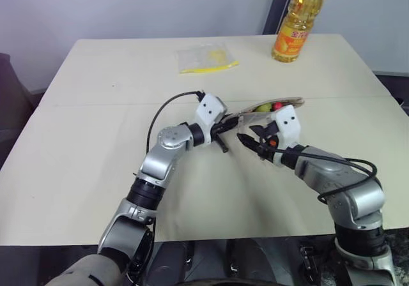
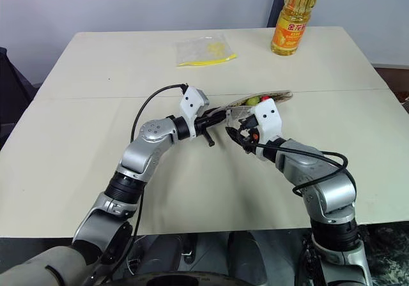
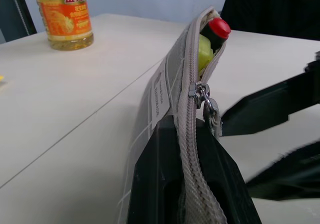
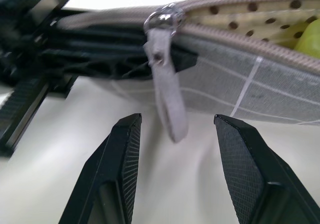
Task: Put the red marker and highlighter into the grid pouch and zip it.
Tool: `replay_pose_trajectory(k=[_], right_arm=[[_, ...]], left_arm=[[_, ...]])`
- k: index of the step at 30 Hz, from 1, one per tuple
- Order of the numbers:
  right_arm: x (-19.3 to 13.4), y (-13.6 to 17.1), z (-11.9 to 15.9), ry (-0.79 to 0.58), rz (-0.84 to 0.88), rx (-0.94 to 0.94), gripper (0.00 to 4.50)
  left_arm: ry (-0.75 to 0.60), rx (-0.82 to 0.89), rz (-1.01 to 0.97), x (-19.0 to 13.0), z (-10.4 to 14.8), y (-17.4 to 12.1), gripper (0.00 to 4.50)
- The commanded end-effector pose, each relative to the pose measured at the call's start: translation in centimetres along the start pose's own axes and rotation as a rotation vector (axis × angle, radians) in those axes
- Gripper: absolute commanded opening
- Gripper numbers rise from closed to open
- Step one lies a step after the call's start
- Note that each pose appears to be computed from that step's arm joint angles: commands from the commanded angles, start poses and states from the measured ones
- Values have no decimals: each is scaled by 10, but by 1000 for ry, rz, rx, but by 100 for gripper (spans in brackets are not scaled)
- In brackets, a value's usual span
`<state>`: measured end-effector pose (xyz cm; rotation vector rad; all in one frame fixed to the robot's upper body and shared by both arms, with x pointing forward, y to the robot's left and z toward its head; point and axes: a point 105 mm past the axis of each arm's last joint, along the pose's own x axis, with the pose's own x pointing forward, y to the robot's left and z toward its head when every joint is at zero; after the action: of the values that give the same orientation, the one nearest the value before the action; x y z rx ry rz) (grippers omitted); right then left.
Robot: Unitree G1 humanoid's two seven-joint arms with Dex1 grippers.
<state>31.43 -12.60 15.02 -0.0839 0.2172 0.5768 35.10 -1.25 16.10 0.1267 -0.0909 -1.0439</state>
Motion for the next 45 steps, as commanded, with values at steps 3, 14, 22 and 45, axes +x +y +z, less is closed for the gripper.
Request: replay_pose_trajectory(k=[3,14,22,45], right_arm=[[6,4,14,-71,5,30,184],[-14,-1,28,-90,29,-26,3],[-54,-62,44,-14,-176,-172,3],[-65,-89,12,103,-260,-200,3]], left_arm=[[-56,41,-15,2,18,-3,0],[7,189,43,-7,3,13,0],[111,287,70,-30,-31,33,0],[112,264,90,-47,-38,35,0]])
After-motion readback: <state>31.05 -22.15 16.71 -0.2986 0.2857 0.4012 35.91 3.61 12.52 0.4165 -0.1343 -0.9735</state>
